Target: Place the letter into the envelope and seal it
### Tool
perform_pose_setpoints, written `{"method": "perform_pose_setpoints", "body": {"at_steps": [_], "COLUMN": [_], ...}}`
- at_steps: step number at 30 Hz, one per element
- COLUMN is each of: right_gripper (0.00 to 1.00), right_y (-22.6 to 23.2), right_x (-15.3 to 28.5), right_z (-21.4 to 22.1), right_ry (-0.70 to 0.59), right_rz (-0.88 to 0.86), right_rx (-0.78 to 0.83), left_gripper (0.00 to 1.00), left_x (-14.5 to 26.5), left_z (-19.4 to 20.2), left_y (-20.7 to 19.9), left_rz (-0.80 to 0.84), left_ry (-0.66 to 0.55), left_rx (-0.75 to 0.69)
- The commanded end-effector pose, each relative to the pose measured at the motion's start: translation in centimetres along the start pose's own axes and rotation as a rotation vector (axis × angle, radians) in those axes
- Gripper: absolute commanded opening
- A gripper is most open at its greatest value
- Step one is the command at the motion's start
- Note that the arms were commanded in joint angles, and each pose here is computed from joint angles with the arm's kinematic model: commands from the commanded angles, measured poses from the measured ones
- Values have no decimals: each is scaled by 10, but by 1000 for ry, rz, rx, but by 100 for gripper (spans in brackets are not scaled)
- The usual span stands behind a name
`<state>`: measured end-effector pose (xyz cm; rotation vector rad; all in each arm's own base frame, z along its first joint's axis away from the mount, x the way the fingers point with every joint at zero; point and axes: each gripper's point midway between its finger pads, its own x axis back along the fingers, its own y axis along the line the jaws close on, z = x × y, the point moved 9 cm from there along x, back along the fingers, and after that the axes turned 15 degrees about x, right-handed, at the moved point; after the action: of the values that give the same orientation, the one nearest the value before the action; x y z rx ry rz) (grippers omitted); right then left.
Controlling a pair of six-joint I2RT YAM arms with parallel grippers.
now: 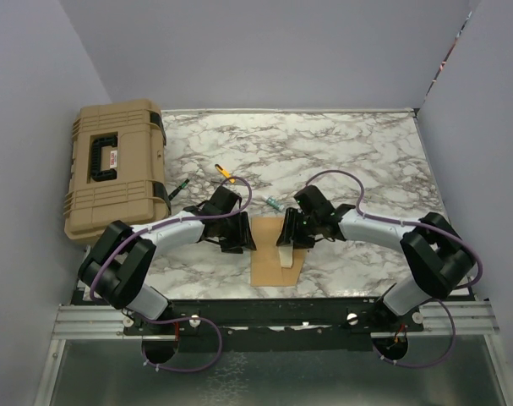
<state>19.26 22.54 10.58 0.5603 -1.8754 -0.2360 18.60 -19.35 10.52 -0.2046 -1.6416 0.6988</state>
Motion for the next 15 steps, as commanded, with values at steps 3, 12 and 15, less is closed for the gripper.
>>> {"method": "perform_pose_setpoints", "body": {"at_steps": [3,12,15], "right_gripper": [60,73,64], "right_y": [4,2,2], "right_x": [10,26,27], "right_z": [-6,-5,-3], "right_ry": [5,6,-6], "right_rz": [89,182,171], "right_rx": [46,35,24], "left_gripper": [50,50,50], "left_x": [-5,-4,-4], "left_z": [2,-1,-1], "left_y": [14,6,5], "left_rz": [-65,-37,-27], "left_ry": [-22,-24,-19], "left_rx": [-2,-12,-11]}}
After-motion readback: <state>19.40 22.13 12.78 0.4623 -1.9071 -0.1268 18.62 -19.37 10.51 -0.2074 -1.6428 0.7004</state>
